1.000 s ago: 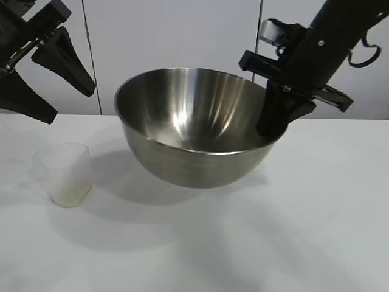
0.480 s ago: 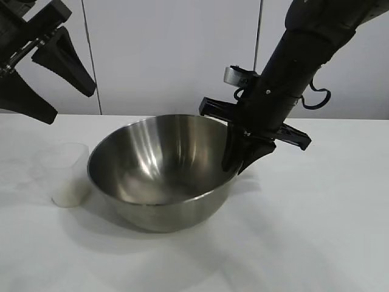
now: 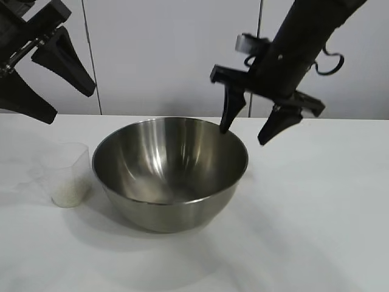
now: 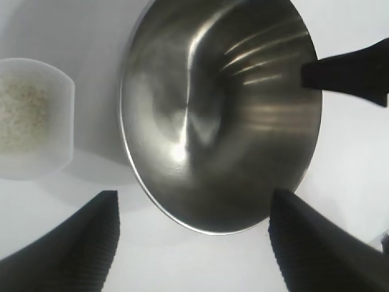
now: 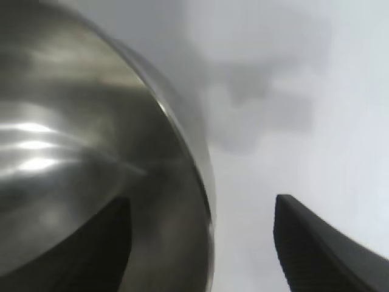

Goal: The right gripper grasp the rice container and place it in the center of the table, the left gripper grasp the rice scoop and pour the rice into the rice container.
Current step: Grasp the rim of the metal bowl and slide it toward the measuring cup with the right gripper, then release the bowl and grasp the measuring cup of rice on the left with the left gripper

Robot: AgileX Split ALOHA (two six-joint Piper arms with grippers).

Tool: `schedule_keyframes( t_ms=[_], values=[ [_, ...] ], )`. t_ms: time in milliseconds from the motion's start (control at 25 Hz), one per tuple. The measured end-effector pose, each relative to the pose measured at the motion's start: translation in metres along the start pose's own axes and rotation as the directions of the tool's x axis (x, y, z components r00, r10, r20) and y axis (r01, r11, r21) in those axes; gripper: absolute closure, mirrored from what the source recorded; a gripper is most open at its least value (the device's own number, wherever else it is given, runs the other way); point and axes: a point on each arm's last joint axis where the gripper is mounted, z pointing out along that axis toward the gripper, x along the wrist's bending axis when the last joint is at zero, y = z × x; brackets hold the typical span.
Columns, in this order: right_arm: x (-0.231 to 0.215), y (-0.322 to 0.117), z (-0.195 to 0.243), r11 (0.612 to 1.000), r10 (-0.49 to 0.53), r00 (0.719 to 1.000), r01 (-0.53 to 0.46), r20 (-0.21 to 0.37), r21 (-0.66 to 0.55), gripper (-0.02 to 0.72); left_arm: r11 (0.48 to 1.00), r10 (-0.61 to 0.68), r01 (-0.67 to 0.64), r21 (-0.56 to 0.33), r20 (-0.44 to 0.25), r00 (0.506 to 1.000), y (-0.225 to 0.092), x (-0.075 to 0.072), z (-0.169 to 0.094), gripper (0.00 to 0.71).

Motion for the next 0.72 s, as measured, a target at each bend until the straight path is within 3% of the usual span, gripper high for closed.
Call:
schedule_keyframes(
  t_ms=[120,200,280,360,440,600,720],
  values=[
    [-0.015,0.019,-0.037,0.996,-0.030,0.996,0.037,0.078,-0.081,0.239,1.000,0.001,-0.001,0.001,-0.002,1.000,0.000,0.000,0.000,0.207],
    [-0.034,0.027,-0.059,0.991,-0.055,0.980,0.077,0.189,-0.110,0.239,1.000,0.002,-0.002,0.001,-0.003,1.000,0.000,0.000,0.000,0.207],
    [-0.060,0.029,-0.083,0.987,-0.059,0.943,0.105,0.329,-0.125,0.239,1.000,0.002,-0.002,0.001,-0.003,1.000,0.000,0.000,0.000,0.207],
    [-0.088,0.027,-0.115,0.981,-0.026,0.879,0.114,0.475,-0.158,0.239,1.000,0.002,-0.002,0.001,-0.003,1.000,0.000,0.000,0.000,0.207],
    [-0.112,0.018,-0.160,0.966,0.077,0.832,0.075,0.549,-0.249,0.239,1.000,0.002,-0.002,0.001,-0.003,1.000,0.000,0.000,0.000,0.207],
    [-0.133,-0.020,-0.255,0.904,0.254,0.767,0.029,0.589,-0.428,0.239,1.000,0.002,-0.002,0.001,-0.003,1.000,0.000,0.000,0.000,0.207],
    [-0.105,-0.067,-0.324,0.824,0.311,0.768,0.077,0.560,-0.562,0.239,1.000,0.004,-0.004,0.002,-0.005,1.000,0.000,0.000,0.000,0.207]
  ],
)
